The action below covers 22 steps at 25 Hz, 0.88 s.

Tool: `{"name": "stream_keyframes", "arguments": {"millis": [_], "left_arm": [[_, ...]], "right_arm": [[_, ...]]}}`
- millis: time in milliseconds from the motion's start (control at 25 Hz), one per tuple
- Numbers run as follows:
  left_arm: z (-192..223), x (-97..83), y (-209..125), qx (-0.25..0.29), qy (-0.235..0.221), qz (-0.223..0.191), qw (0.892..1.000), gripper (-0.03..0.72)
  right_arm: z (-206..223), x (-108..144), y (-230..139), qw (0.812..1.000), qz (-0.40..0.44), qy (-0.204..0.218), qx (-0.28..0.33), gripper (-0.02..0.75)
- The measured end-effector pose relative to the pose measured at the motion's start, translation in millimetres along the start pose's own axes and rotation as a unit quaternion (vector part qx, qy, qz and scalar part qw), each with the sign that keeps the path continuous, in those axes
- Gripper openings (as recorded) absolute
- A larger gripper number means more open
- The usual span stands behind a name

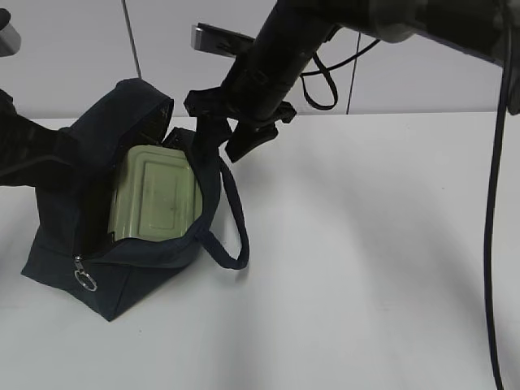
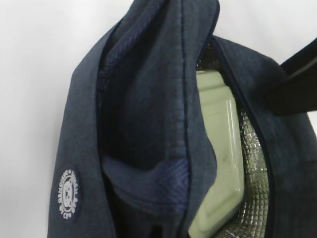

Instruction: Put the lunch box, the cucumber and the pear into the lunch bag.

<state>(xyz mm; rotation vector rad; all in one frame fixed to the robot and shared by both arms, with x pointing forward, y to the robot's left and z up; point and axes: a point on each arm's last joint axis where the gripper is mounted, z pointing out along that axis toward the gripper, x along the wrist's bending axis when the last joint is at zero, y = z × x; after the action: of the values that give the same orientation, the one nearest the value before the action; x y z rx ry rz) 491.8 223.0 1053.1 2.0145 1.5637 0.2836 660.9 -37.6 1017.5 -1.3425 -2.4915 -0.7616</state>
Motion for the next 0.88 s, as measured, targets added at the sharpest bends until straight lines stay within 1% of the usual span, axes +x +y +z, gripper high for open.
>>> {"name": "stream_keyframes", "arguments": {"millis": [80,120,200,240,280,400,480,600,720,880], "left_arm": [[0.0,0.1,0.0,0.000,0.000,0.000,1.000,-0.018],[0.0,0.1,0.1,0.000,0.000,0.000,1.000,-0.018],[0.0,0.1,0.3,-0.001,0.001,0.000,1.000,-0.018],[0.0,0.1,0.3,-0.002,0.001,0.000,1.000,-0.018],[0.0,0.2,0.4,-0.002,0.001,0.001,1.000,-0.018],[0.4,0.3,0.4,-0.002,0.001,0.001,1.000,-0.018],[3.1,-0.2,0.3,0.002,0.000,0.002,1.000,-0.018],[13.5,-7.6,0.4,0.010,-0.005,0.023,1.000,-0.018],[25.5,-20.2,4.8,0.017,-0.019,0.039,0.999,-0.018],[36.5,-32.8,24.1,0.016,-0.035,0.047,0.998,-0.018]], "right_arm": [[5.3,-2.4,-2.4,1.000,-0.003,0.001,0.008,0.389],[6.5,-2.8,-2.8,1.000,-0.009,0.003,0.010,0.316],[7.3,-3.0,-3.0,1.000,-0.019,0.004,0.010,0.125],[7.3,-3.0,-3.0,1.000,-0.021,0.004,0.010,0.076],[6.5,-2.6,-2.9,1.000,-0.024,0.004,0.010,0.048],[-3.1,-0.3,-2.3,0.999,-0.036,0.001,0.001,0.031],[-19.0,4.7,-1.1,0.999,-0.047,-0.004,-0.013,0.030],[-48.4,5.5,-0.6,0.997,-0.061,-0.032,-0.034,0.029],[-68.8,-3.2,-2.4,0.996,-0.057,-0.050,-0.042,0.029],[-79.6,-23.5,-4.7,0.997,-0.036,-0.058,-0.043,0.028]]}}
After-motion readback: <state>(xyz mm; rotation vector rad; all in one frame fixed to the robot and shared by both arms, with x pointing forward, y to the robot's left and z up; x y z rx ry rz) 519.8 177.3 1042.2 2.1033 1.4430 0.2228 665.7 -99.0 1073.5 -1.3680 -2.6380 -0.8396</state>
